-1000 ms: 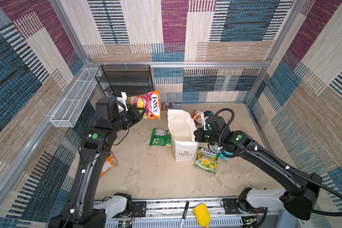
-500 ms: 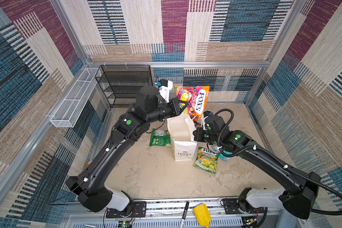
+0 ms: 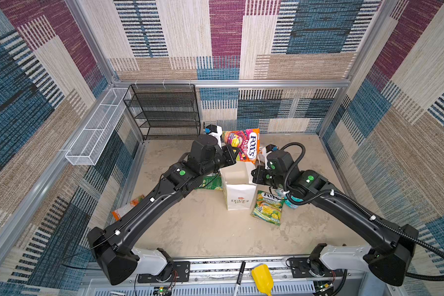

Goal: Place the snacks into the paper bag
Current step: 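Lower the Fox's Fruits bag into the paper bag and open the left gripper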

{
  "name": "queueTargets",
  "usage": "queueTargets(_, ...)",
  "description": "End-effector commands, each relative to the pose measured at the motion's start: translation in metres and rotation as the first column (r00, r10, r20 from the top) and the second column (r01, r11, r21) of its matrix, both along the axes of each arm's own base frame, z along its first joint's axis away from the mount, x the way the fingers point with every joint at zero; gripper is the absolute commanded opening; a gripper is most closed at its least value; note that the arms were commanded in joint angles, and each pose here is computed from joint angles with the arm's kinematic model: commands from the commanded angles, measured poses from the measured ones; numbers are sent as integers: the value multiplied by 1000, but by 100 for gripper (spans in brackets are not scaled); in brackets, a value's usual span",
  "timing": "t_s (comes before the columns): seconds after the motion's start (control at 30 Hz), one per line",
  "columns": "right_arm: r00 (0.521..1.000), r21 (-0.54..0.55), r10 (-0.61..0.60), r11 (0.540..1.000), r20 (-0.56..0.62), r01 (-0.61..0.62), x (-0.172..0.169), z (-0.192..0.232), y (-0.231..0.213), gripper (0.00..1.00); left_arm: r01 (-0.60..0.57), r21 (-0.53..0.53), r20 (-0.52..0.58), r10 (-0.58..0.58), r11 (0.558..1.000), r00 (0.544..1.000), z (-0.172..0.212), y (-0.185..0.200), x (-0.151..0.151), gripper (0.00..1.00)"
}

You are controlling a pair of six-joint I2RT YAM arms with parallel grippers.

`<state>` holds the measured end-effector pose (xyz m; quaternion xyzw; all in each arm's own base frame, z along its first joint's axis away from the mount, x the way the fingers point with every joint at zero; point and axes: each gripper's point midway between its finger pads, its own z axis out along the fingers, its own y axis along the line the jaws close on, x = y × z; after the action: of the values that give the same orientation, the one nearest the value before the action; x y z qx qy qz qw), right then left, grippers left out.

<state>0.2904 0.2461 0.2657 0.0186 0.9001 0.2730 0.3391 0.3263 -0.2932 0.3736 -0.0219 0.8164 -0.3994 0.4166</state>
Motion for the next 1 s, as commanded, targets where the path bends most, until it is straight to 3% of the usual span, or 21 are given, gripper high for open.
queueTargets(0.0,1000,17,-10,1000,16,10,2,4,1,0,-56,126,39,52,990,998,-8,12,10,0)
queueTargets(0.33,1000,13,-14,1000,15,14,3,2,0,0,-101,358,-22,117,928,993,-51,32,18,0)
queueTargets(0.7,1000,8,-17,1000,17,16,5,-1,1,0,-53,510,-85,112,858,990,-80,27,23,0)
queueTargets(0.8,1000,6,-17,1000,16,17,5,-2,1,0,-67,546,-72,126,835,989,-78,29,23,12)
queueTargets(0.97,1000,2,-22,1000,17,22,6,-3,0,0,-32,519,-63,76,854,995,-64,20,21,49)
